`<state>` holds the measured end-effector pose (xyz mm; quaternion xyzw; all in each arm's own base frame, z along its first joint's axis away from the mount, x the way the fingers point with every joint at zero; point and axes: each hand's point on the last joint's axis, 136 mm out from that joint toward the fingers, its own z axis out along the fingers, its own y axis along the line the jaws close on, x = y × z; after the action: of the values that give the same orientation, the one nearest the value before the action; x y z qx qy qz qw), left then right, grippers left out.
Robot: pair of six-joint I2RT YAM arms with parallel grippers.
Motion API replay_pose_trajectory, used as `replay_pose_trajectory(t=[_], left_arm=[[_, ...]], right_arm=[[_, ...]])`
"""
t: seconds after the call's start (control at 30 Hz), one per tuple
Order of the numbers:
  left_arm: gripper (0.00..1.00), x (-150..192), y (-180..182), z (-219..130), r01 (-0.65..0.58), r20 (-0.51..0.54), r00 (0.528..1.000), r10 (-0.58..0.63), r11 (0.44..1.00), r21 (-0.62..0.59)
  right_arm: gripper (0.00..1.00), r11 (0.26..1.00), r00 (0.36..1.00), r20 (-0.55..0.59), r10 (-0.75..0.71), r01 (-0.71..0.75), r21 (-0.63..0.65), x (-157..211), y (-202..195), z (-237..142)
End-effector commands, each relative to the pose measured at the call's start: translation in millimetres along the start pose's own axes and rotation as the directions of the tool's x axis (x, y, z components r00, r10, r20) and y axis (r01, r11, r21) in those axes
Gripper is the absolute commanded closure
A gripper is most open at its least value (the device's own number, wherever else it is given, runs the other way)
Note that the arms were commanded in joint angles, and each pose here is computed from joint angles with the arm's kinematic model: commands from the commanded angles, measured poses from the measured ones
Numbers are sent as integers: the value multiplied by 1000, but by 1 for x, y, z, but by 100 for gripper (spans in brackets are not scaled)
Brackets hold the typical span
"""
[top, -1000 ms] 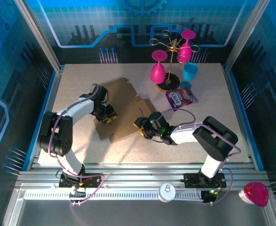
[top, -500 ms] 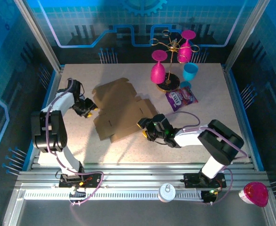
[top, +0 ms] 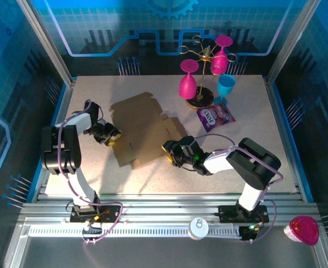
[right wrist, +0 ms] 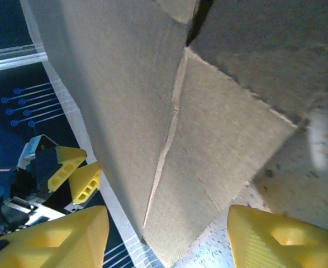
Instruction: Fold the paper box
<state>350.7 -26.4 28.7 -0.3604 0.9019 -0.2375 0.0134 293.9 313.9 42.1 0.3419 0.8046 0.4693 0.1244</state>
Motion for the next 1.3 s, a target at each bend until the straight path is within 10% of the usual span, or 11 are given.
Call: replay_pose_trajectory(t=[0.0,0.13,0.37,0.6,0.9,1.27], left_arm=[[62,6,-1,3,19,-29,999,-19,999,27],[62,7,-3,1,20,-23,1000,-19,999,36],[59,14,-28,-48,-12,113,994,7,999,45],[46,74,-38,-112,173,236,949,-209,971,163],[31,132,-58,-142,338,162,866,-472,794,505],[21,114,-104,-167,248,239,824,-513,707,663]], right_arm=[[45,999,999,34,16,-14,-37,-11,8,16],[53,999,1000,28,3,-1,-52,-9,19,16],[100,994,998,44,54,-50,-98,-11,33,9],[100,973,983,86,163,-145,-182,-15,95,-8],[100,954,959,104,264,-243,-175,-14,144,-23],[100,948,962,101,254,-227,-221,-7,186,-36]])
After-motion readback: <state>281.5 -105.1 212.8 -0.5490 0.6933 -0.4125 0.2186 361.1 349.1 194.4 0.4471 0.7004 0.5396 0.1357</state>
